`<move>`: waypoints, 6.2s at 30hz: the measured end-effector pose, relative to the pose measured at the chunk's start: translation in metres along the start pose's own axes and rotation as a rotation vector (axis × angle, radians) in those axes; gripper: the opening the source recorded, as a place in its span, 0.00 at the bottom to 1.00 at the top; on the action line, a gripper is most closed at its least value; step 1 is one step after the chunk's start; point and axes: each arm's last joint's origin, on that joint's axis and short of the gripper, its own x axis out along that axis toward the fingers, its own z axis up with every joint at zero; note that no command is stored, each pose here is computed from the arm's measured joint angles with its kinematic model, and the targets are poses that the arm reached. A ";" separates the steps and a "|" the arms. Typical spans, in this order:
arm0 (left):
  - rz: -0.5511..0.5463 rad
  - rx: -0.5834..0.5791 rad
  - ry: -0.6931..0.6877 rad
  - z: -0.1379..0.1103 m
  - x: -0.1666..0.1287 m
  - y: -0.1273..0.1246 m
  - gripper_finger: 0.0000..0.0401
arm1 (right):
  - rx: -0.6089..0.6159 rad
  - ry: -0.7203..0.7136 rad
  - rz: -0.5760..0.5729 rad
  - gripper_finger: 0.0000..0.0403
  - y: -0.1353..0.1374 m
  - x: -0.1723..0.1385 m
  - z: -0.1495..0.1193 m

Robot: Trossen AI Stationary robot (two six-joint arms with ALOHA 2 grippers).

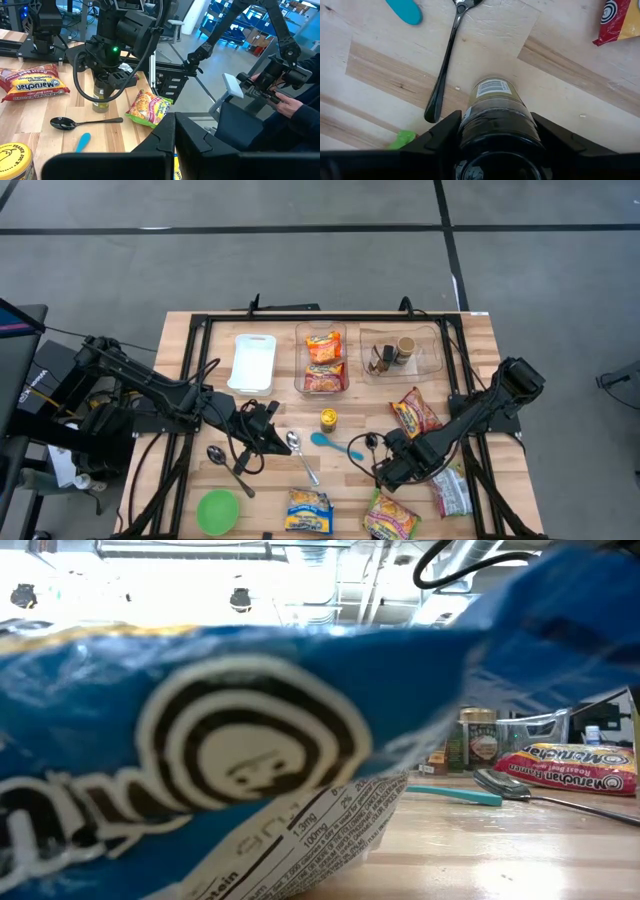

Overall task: Pick & Place Food Item
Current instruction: Put the black spice bottle into the right transparent bin

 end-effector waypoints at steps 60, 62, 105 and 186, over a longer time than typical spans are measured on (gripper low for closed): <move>0.000 0.000 0.001 0.000 0.000 0.000 0.00 | -0.360 -0.052 0.290 0.50 -0.005 -0.088 0.043; 0.000 0.000 0.000 0.000 0.000 0.000 0.00 | -0.393 -0.070 0.311 0.49 -0.007 -0.095 0.049; 0.000 0.000 0.000 0.000 0.000 0.000 0.00 | 0.141 -0.279 -0.071 0.51 -0.163 -0.173 0.196; 0.000 0.000 0.000 0.000 0.000 0.000 0.00 | 0.270 -0.229 -0.079 0.62 -0.206 -0.026 0.226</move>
